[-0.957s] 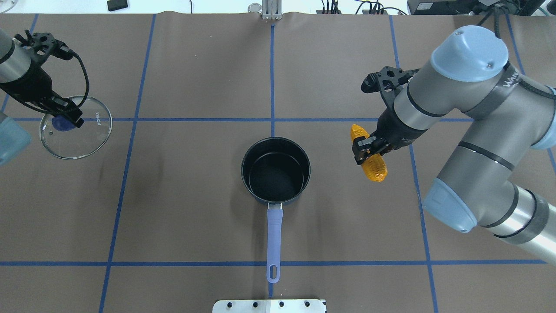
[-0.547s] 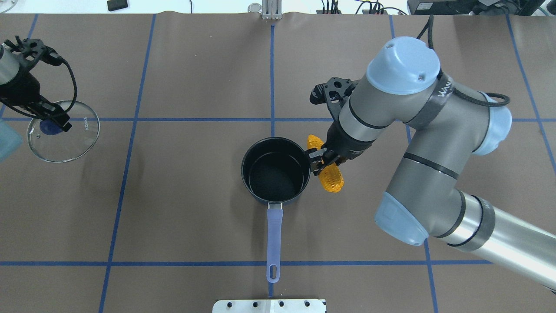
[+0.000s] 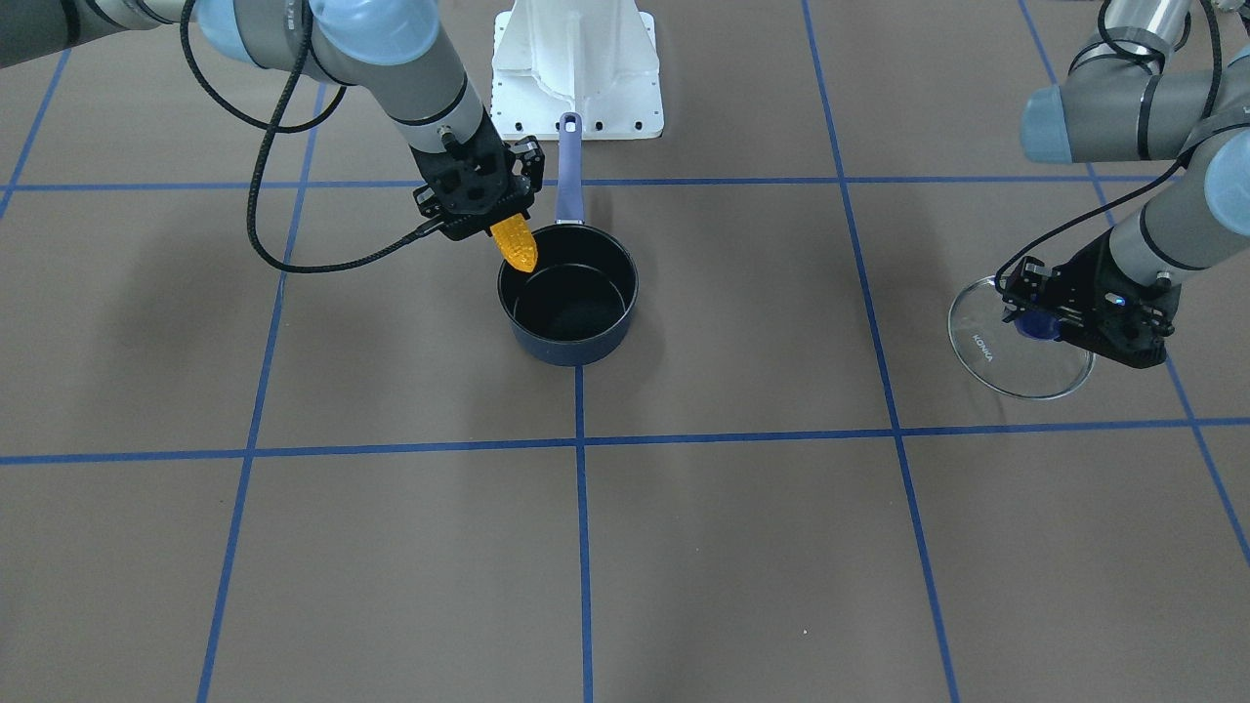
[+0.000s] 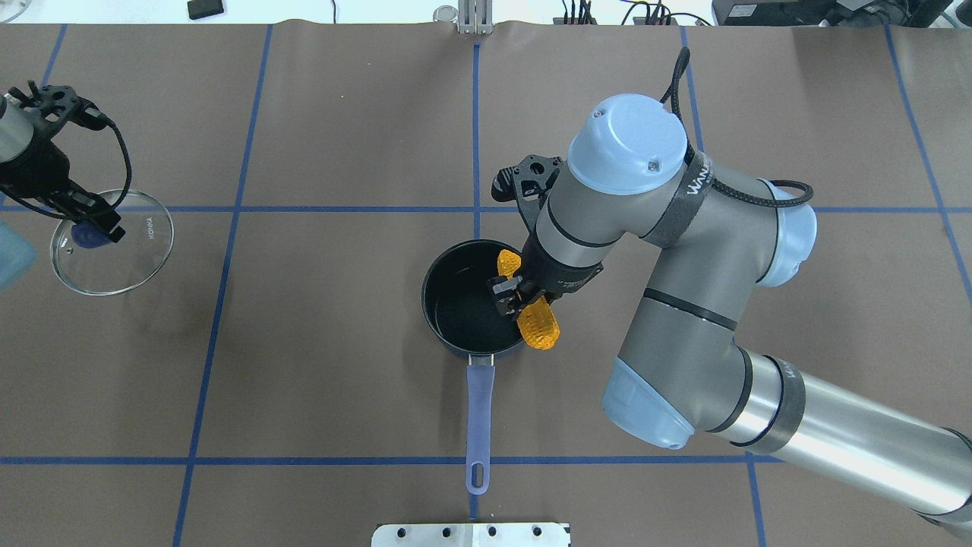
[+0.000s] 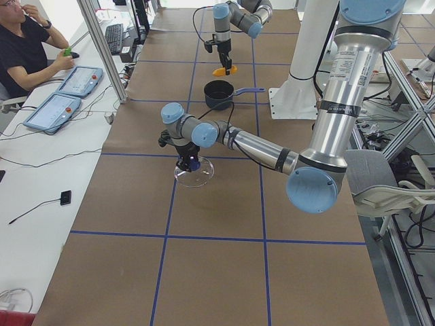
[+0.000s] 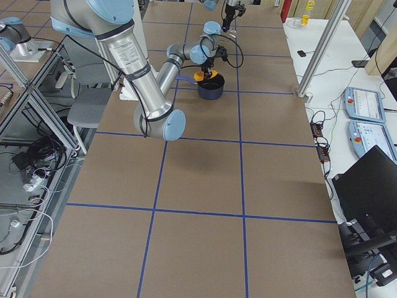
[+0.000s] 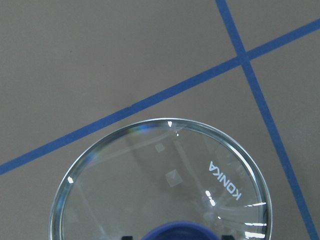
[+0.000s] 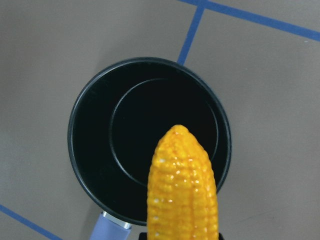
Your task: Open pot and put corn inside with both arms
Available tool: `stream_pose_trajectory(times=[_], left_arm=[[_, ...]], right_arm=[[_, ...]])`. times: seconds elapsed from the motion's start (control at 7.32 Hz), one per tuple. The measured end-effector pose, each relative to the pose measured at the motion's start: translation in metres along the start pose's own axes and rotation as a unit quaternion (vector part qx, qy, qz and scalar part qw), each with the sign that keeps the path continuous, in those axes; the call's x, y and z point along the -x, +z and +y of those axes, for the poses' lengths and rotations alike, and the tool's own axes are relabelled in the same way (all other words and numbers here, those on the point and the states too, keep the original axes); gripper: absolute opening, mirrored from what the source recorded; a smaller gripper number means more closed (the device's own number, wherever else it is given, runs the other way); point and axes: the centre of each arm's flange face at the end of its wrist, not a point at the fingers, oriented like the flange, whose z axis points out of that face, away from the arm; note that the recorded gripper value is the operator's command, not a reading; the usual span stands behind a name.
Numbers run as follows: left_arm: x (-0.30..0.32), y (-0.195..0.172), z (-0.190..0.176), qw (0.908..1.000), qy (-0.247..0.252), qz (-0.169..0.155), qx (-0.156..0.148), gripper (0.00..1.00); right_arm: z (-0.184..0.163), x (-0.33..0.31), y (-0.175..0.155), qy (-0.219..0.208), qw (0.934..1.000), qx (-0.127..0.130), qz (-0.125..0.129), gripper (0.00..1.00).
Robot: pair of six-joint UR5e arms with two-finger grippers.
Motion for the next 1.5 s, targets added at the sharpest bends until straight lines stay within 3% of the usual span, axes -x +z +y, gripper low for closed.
stream_pose_trajectory(times=[0.55,0.82,0.96,1.23,1.5], left_arm=[[-0.013,0.008,-0.026,0.9997,-0.016,0.016,-0.004,0.53],[-0.007,0.018,-0.028,0.9997,-0.015,0.018,-0.006,0.53],[-0.006,0.020,-0.029,0.9997,-0.015,0.018,-0.006,0.53],[-0.006,0.023,-0.029,0.9997,-0.014,0.019,-0.005,0.53],[-0.006,0.025,-0.029,0.9997,-0.013,0.019,-0.004,0.53]], right_arm=[[-0.008,0.010,0.009,-0.003,1.0000,-0.004,0.003,0.39],[-0.019,0.014,0.029,-0.007,0.9999,-0.015,-0.001,0.41],[-0.021,0.016,0.037,-0.007,0.9998,-0.019,-0.005,0.49],[-0.020,0.019,0.043,-0.010,0.9997,-0.020,-0.006,0.98],[-0.018,0.022,0.046,-0.010,0.9997,-0.022,-0.005,1.00]])
